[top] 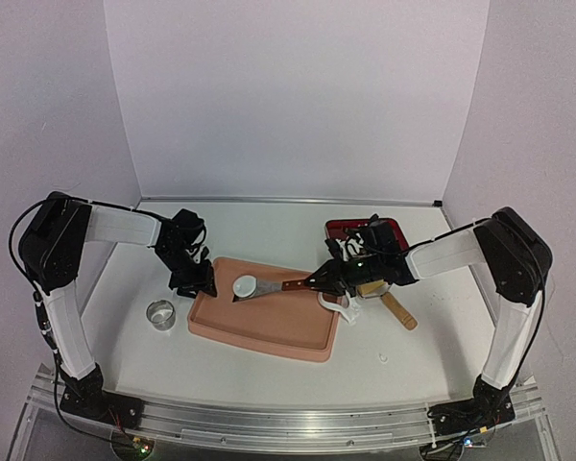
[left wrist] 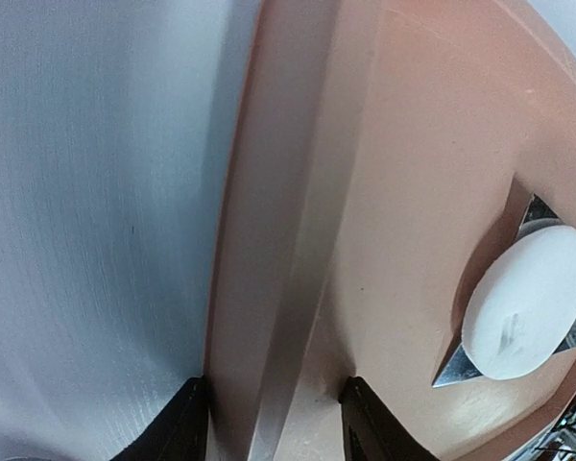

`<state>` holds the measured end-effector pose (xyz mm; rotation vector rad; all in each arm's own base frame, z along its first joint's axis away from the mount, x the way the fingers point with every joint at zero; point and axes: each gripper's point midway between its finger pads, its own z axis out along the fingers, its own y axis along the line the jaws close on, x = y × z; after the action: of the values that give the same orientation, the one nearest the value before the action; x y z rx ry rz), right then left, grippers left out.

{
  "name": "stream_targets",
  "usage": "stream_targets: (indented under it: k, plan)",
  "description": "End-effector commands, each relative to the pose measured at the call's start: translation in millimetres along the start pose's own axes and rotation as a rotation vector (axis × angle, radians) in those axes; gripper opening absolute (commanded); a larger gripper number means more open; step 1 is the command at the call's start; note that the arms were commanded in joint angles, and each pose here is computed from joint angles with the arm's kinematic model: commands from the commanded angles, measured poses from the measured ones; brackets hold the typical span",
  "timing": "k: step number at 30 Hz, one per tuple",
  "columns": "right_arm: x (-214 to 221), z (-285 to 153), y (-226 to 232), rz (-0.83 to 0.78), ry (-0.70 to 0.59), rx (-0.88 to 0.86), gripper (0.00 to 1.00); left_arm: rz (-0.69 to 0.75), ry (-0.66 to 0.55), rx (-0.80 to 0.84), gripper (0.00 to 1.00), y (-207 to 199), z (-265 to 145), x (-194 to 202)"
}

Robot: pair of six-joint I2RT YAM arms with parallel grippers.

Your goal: Roll out the dumpling wrappers from the dough

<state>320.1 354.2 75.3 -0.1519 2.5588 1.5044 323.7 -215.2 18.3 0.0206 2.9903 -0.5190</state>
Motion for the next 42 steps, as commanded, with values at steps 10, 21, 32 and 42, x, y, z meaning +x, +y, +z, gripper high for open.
stream_targets:
  k: [10, 21, 32, 42]
  plan:
    - [8, -8, 0, 0.064, -0.037, 0.038, 0.0, 0.021, -0.046, -0.027, 0.76, -7, -25, 2]
    - [-8, -29, 41, 0.04, -0.103, -0.024, 0.0, 0.043, -0.195, -0.034, 0.8, -23, -89, -20]
    - [-38, -66, 113, 0.021, -0.218, -0.133, 0.0, 0.023, -0.338, -0.075, 1.0, -22, -159, -22]
    - [-73, -131, 142, 0.056, -0.362, -0.108, 0.0, -0.006, -0.396, -0.133, 1.0, 0, -193, 3]
